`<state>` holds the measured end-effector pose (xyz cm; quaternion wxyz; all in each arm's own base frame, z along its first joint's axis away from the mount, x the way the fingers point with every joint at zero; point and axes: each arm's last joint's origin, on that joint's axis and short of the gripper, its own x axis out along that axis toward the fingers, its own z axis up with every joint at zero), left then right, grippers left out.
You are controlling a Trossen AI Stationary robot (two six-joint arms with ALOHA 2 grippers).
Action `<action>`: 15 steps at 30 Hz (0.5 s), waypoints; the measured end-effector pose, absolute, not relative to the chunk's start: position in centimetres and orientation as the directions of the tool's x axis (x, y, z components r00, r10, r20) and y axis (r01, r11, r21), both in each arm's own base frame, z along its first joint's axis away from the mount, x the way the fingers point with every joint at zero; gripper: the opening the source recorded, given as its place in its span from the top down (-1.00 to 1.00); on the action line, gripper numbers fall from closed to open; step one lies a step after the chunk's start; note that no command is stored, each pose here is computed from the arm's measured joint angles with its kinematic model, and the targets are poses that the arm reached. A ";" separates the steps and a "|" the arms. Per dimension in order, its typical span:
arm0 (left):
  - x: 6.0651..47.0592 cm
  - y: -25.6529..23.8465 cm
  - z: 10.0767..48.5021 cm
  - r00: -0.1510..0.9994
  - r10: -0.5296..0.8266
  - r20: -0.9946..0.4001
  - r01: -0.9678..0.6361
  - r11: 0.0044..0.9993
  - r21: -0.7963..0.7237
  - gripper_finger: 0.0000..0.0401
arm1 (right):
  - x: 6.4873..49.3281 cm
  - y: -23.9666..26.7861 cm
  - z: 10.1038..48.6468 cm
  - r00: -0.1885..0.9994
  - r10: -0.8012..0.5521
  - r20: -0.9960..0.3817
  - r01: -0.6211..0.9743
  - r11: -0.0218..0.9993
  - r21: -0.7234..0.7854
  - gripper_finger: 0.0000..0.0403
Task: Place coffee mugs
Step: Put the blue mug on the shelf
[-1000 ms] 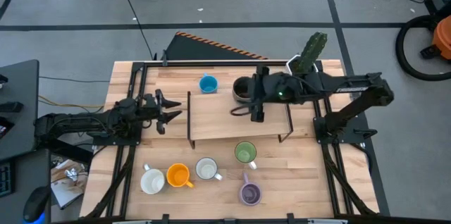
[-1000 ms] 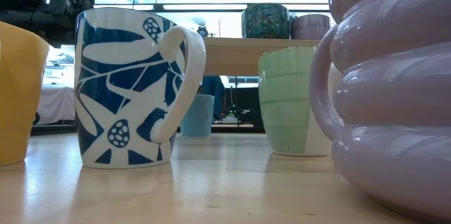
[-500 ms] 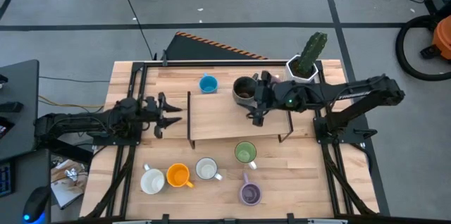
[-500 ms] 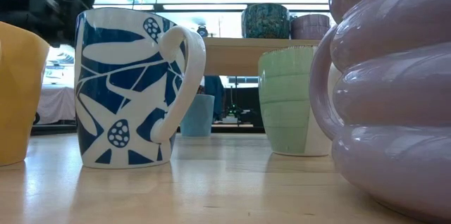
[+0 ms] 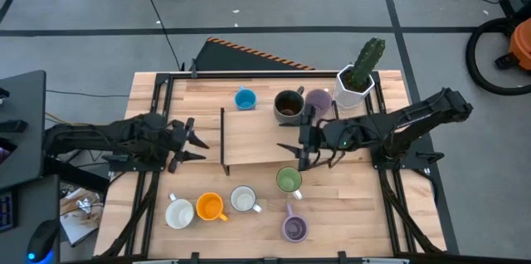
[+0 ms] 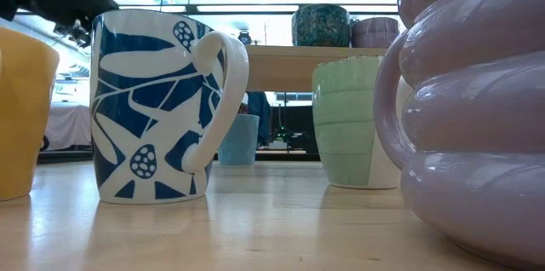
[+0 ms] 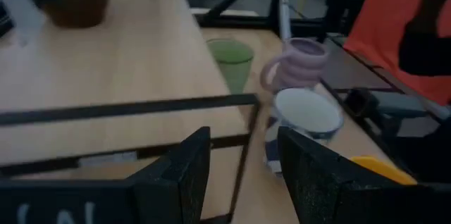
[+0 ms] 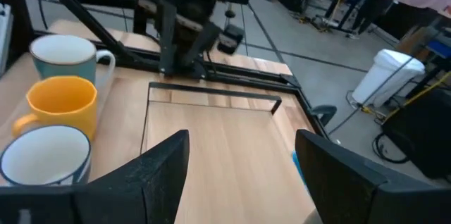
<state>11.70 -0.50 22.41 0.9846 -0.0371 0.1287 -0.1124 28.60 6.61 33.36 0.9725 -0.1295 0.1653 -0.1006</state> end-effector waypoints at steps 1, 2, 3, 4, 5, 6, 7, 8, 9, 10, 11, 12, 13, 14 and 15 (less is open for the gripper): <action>11.8 -0.6 22.7 0.948 -0.224 -0.227 0.206 0.973 -0.100 0.14 | 28.8 6.7 33.1 0.923 -0.239 -0.303 0.152 0.947 -0.285 -0.32; 11.8 -0.6 22.9 0.956 -0.207 -0.208 0.186 0.976 -0.114 0.14 | 29.1 6.8 32.9 0.922 -0.240 -0.306 0.152 0.947 -0.285 -0.32; 11.8 -0.7 23.1 0.963 -0.188 -0.196 0.165 0.978 -0.128 0.14 | 29.3 6.9 32.6 0.920 -0.240 -0.310 0.151 0.946 -0.286 -0.32; 11.8 -0.7 23.3 0.967 -0.167 -0.192 0.144 0.981 -0.130 0.14 | 29.6 6.9 32.3 0.917 -0.243 -0.315 0.151 0.945 -0.289 -0.32; 11.8 -0.7 23.5 0.972 -0.143 -0.188 0.118 0.984 -0.134 0.14 | 29.8 7.0 32.0 0.915 -0.244 -0.321 0.149 0.945 -0.291 -0.32; 11.8 -0.6 23.7 0.978 -0.107 -0.182 0.083 0.987 -0.136 0.14 | 30.0 7.0 31.9 0.916 -0.244 -0.319 0.151 0.945 -0.290 -0.32; 11.8 -0.5 23.9 0.983 -0.061 -0.176 0.034 0.988 -0.148 0.14 | 30.2 7.0 31.8 0.918 -0.244 -0.314 0.153 0.945 -0.289 -0.32; 11.8 -0.3 24.2 0.985 -0.007 -0.172 -0.020 0.987 -0.159 0.14 | 30.3 7.1 31.7 0.916 -0.245 -0.317 0.151 0.944 -0.293 -0.32; 11.7 -0.1 24.4 0.985 0.049 -0.165 -0.077 0.983 -0.166 0.14 | 30.3 7.1 31.6 0.916 -0.245 -0.319 0.149 0.943 -0.297 -0.32; 11.7 0.1 24.7 0.981 0.112 -0.157 -0.139 0.976 -0.170 0.14 | 30.3 7.1 31.6 0.915 -0.245 -0.321 0.148 0.943 -0.298 -0.32; 11.7 0.4 24.9 0.973 0.170 -0.153 -0.196 0.965 -0.172 0.14 | 30.3 7.0 31.6 0.915 -0.246 -0.320 0.150 0.943 -0.298 -0.32; 11.8 0.6 25.3 0.963 0.220 -0.156 -0.246 0.953 -0.179 0.14 | 30.3 7.0 31.7 0.916 -0.248 -0.317 0.152 0.943 -0.296 -0.32; 11.8 0.9 25.8 0.953 0.253 -0.165 -0.282 0.942 -0.182 0.14 | 30.2 6.9 31.8 0.916 -0.248 -0.314 0.154 0.943 -0.295 -0.32; 11.9 1.2 26.2 0.942 0.279 -0.186 -0.313 0.932 -0.184 0.14 | 30.1 6.9 32.0 0.918 -0.248 -0.310 0.156 0.943 -0.293 -0.32; 12.1 1.4 26.6 0.931 0.299 -0.208 -0.339 0.921 -0.192 0.14 | 30.0 6.8 32.2 0.920 -0.248 -0.304 0.158 0.944 -0.291 -0.32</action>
